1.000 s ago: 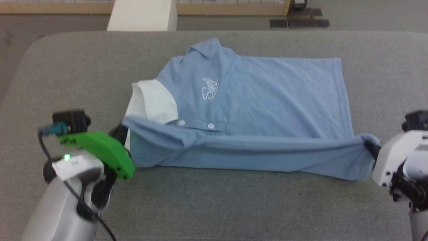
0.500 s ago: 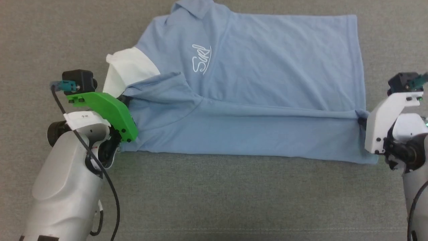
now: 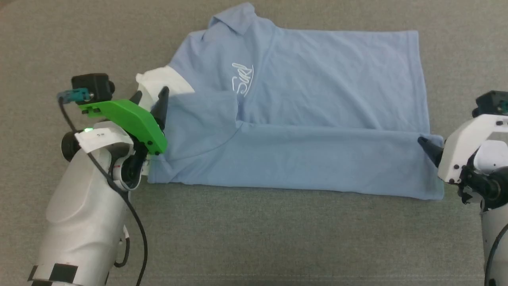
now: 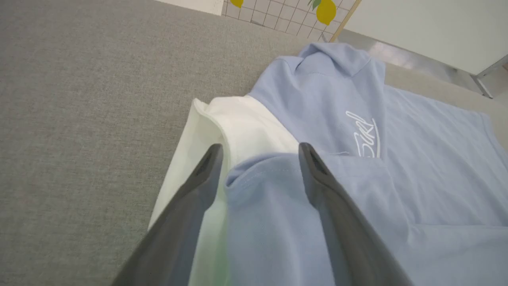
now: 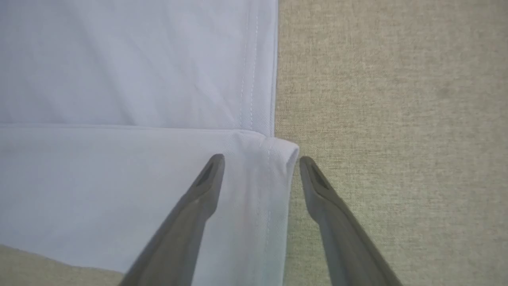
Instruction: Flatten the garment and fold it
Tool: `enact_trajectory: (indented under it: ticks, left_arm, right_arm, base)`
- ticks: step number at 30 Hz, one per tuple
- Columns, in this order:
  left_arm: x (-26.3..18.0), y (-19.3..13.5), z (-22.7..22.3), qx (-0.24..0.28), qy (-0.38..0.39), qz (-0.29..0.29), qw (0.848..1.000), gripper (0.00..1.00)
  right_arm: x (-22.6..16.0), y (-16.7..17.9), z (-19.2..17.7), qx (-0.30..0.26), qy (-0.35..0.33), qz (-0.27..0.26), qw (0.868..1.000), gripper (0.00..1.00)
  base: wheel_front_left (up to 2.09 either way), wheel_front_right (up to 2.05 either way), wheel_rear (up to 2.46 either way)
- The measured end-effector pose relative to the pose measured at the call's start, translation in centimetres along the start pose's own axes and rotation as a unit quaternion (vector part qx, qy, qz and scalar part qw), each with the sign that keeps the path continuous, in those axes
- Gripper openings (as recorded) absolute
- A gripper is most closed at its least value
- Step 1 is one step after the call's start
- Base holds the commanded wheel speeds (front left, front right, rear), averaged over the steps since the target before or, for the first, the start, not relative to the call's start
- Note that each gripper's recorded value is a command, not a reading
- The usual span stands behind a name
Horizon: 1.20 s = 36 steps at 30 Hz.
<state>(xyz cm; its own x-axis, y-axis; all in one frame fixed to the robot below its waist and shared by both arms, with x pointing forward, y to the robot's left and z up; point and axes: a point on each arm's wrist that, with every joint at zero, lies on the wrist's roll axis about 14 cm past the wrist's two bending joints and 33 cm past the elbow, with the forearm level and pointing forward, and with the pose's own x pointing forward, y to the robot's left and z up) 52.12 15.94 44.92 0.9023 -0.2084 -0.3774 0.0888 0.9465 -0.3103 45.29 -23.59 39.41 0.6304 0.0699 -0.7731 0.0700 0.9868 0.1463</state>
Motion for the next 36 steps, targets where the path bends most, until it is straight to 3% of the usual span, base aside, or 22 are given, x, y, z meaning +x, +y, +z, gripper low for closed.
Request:
enact_trajectory:
  ticks: [5,9,14,19,25,27,31,36]
  left_arm:
    - [-2.9,-0.7,5.7,-0.002,-0.131,-0.009,0.991,1.00]
    - [-6.7,0.3,5.8,0.022,-0.199,0.004,0.980,1.00]
    - [-10.7,0.6,3.2,0.048,-0.219,0.011,0.975,1.00]
    - [-13.5,1.2,0.3,0.032,-0.211,0.035,0.976,1.00]
    - [-15.1,1.3,-1.3,0.013,-0.207,0.045,0.977,1.00]
    - [-15.0,1.3,-2.0,0.007,-0.190,0.049,0.981,1.00]
    - [-13.3,1.1,-5.2,0.000,-0.069,0.056,0.996,1.00]
    - [-10.6,-0.6,-6.4,0.008,0.071,0.048,0.996,1.00]
  right_arm:
    - [-3.6,0.7,4.5,0.034,-0.165,0.024,0.985,1.00]
    - [-6.5,0.7,4.0,0.032,-0.238,0.028,0.970,1.00]
    - [-8.6,-0.1,0.7,0.031,-0.262,0.022,0.964,1.00]
    - [-9.8,-0.5,-2.0,0.034,-0.255,0.018,0.966,1.00]
    - [-10.7,-0.3,-2.6,0.041,-0.261,0.023,0.964,1.00]
    - [-10.7,-0.1,-2.6,0.043,-0.262,0.026,0.964,1.00]
    - [-10.4,0.2,-2.8,0.045,-0.258,0.029,0.965,1.00]
    - [-9.7,0.1,-3.0,0.049,-0.246,0.025,0.968,1.00]
  base:
    - [0.00,0.00,0.00]
    - [0.00,0.00,0.00]
    - [0.00,0.00,0.00]
    - [0.00,0.00,0.00]
    - [0.00,0.00,0.00]
    - [0.00,0.00,0.00]
    - [0.00,0.00,0.00]
    - [0.00,0.00,0.00]
